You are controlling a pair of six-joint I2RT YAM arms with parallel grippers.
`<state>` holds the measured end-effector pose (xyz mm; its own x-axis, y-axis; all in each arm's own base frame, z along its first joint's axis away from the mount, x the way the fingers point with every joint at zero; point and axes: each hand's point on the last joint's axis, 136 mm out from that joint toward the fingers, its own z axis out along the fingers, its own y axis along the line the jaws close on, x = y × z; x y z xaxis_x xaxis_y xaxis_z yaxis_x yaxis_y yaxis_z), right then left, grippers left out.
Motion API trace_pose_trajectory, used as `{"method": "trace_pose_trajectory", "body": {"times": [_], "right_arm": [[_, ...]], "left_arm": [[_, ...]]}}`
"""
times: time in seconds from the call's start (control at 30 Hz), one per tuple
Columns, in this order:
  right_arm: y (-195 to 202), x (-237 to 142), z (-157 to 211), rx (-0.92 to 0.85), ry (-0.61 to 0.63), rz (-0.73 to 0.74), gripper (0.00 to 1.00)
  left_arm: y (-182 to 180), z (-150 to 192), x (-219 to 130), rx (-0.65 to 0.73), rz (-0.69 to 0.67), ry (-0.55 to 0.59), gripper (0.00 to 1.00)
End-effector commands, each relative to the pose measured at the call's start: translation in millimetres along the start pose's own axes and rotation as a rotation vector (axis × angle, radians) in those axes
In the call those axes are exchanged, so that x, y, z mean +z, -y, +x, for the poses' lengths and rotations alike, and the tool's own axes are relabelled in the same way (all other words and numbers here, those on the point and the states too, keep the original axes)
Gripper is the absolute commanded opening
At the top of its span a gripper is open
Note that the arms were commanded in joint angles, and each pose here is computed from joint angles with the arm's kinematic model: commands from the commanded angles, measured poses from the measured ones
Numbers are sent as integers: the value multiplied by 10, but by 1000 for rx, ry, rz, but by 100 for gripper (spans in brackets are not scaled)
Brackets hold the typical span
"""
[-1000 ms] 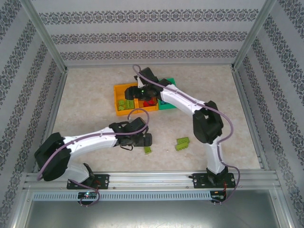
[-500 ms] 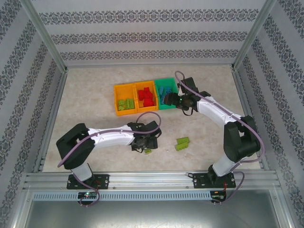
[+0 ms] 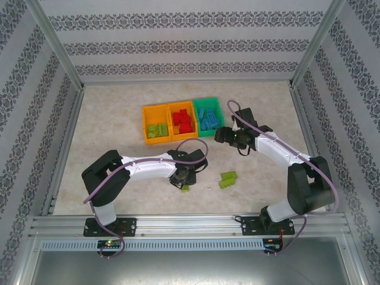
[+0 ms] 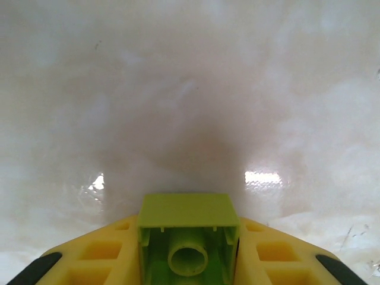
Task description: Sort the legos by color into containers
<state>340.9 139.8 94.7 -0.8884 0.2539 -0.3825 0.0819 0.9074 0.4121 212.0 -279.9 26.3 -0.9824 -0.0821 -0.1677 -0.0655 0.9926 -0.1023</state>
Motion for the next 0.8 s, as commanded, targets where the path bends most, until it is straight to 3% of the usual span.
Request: {"method": "trace_pose_trajectory", "body": {"times": [0.0,0.37,0.6,0.77], "right_arm": [[185,-66,86,-10,9,63,75],[379,-229,535,40,-21,97,75],[368,-308,942,59,-94,113,75],[383,-269,1221,108,-149,133,75]], "left_arm": [[-159,-239,-178,75,-77,56,28],[-612,-1476,-828,63,-81,278,29],[-1083,-2153,-841,-16,-78,316,29],[-1208,-2537,-685,-61,-32,301,30]]}}
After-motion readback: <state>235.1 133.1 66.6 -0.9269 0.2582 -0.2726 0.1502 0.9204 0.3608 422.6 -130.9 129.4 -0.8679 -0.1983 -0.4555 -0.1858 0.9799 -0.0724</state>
